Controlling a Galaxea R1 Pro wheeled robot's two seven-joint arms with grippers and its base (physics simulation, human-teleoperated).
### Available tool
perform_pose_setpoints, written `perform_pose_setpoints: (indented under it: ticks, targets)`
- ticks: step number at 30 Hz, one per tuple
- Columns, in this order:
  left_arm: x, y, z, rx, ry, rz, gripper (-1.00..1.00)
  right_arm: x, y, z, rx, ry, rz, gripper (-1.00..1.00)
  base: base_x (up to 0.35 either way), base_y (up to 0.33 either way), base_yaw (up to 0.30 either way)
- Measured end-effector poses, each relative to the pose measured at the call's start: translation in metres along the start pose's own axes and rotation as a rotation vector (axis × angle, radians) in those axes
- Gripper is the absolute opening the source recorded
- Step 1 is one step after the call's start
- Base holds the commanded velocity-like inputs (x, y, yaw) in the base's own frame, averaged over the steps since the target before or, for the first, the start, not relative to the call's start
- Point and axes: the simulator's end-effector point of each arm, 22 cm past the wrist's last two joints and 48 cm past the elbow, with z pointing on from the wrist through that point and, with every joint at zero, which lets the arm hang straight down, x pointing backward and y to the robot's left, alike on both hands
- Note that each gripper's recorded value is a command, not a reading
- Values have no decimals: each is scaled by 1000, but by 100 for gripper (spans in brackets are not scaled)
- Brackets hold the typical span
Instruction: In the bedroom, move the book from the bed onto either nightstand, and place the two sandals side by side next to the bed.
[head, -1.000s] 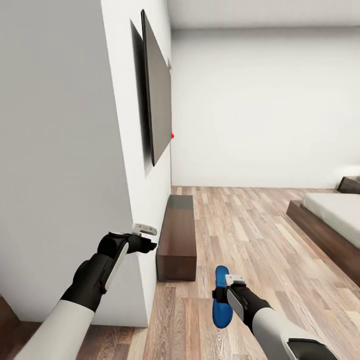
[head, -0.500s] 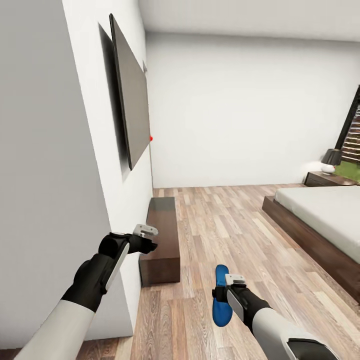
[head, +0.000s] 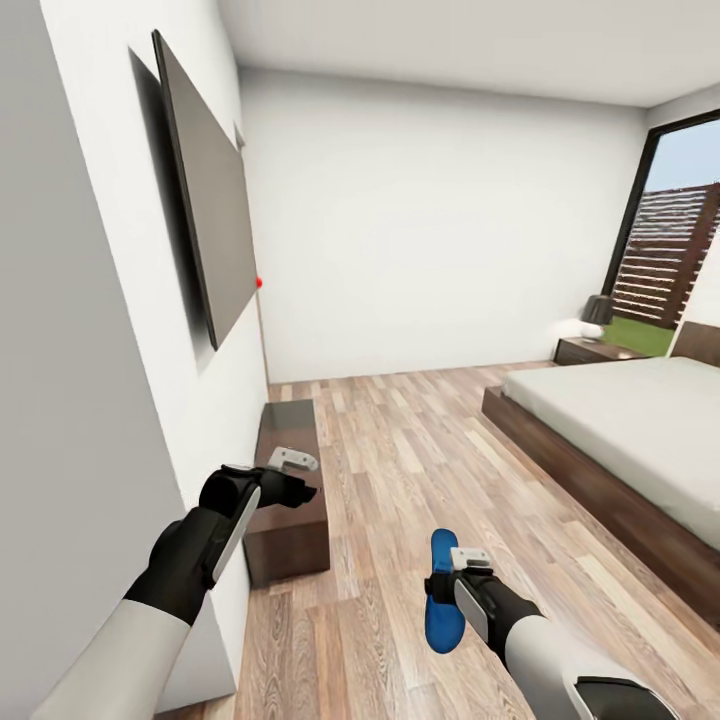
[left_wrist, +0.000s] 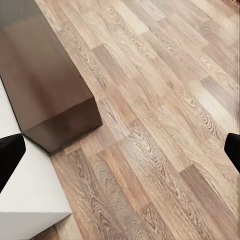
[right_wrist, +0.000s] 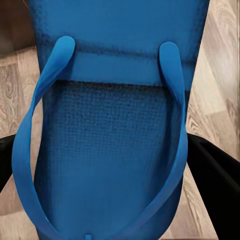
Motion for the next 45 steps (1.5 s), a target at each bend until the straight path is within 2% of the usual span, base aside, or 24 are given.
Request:
perform_pose_setpoints:
  ticks: [45]
  targets:
    - [-19,-2,-14,-7,-58,22,100,-14,1,-12,-3,-33,1,-100,0,0,-271]
